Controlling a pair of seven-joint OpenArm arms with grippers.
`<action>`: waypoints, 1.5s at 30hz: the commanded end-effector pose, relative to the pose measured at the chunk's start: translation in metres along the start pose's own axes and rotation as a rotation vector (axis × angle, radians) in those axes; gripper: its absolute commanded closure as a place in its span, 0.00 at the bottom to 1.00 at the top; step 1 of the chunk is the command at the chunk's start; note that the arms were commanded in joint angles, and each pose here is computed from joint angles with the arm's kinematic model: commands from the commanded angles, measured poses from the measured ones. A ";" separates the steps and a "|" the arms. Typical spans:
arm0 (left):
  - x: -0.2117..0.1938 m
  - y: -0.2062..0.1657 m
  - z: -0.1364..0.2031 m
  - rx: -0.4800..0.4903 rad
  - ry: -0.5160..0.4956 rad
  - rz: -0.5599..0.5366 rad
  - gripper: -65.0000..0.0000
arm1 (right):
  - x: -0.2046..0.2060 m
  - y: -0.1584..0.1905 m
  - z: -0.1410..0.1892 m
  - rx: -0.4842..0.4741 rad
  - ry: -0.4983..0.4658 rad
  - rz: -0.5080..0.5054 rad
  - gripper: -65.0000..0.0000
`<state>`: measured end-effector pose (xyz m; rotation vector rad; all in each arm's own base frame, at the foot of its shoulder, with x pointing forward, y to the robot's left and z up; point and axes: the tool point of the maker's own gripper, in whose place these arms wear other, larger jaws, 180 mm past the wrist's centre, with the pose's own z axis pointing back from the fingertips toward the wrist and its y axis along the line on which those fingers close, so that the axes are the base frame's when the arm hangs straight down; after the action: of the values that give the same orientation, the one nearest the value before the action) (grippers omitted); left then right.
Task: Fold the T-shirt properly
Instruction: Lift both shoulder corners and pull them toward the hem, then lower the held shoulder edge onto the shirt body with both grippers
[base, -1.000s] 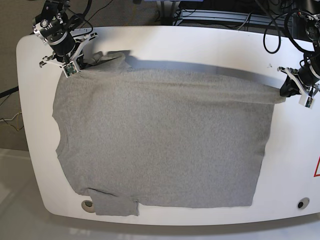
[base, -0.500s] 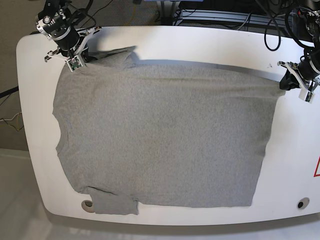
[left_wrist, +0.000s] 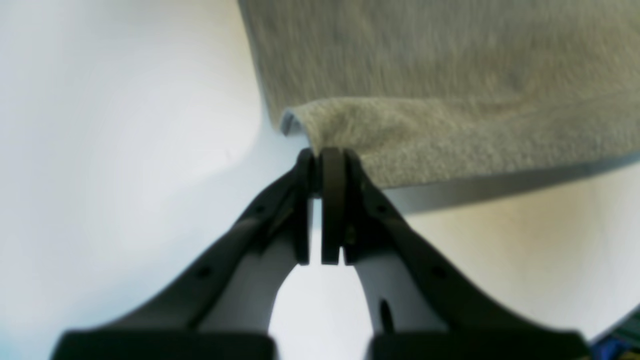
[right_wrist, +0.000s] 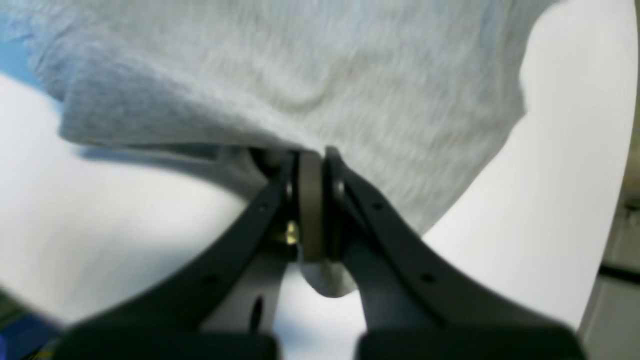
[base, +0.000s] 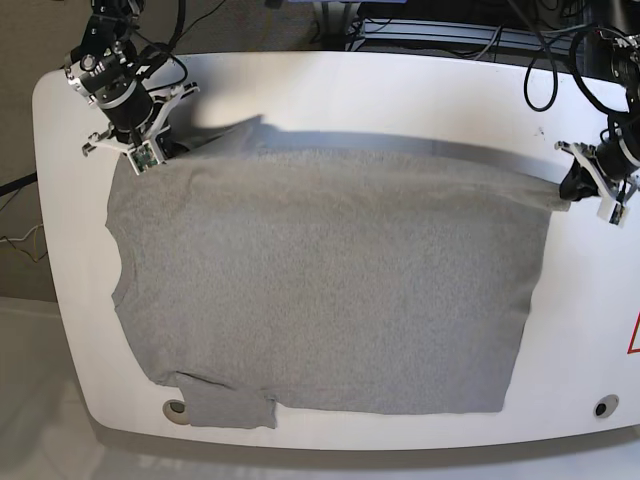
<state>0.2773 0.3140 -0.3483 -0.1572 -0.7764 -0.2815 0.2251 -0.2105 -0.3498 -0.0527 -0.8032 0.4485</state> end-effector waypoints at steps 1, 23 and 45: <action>0.031 0.012 0.004 0.026 -0.073 -0.032 1.00 | 0.021 -0.017 -0.005 -0.035 -0.063 0.012 1.00; 0.064 0.037 -0.032 0.054 -0.136 0.047 1.00 | 0.064 -0.052 -0.067 -0.008 -0.130 -0.083 1.00; 0.084 0.037 -0.056 0.064 -0.118 0.007 1.00 | 0.094 -0.068 -0.094 -0.005 -0.147 -0.089 1.00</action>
<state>0.3719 0.3105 -0.3496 -0.1403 -0.8449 -0.2419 0.3596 -0.2165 -0.3544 0.0359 -0.8911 0.3688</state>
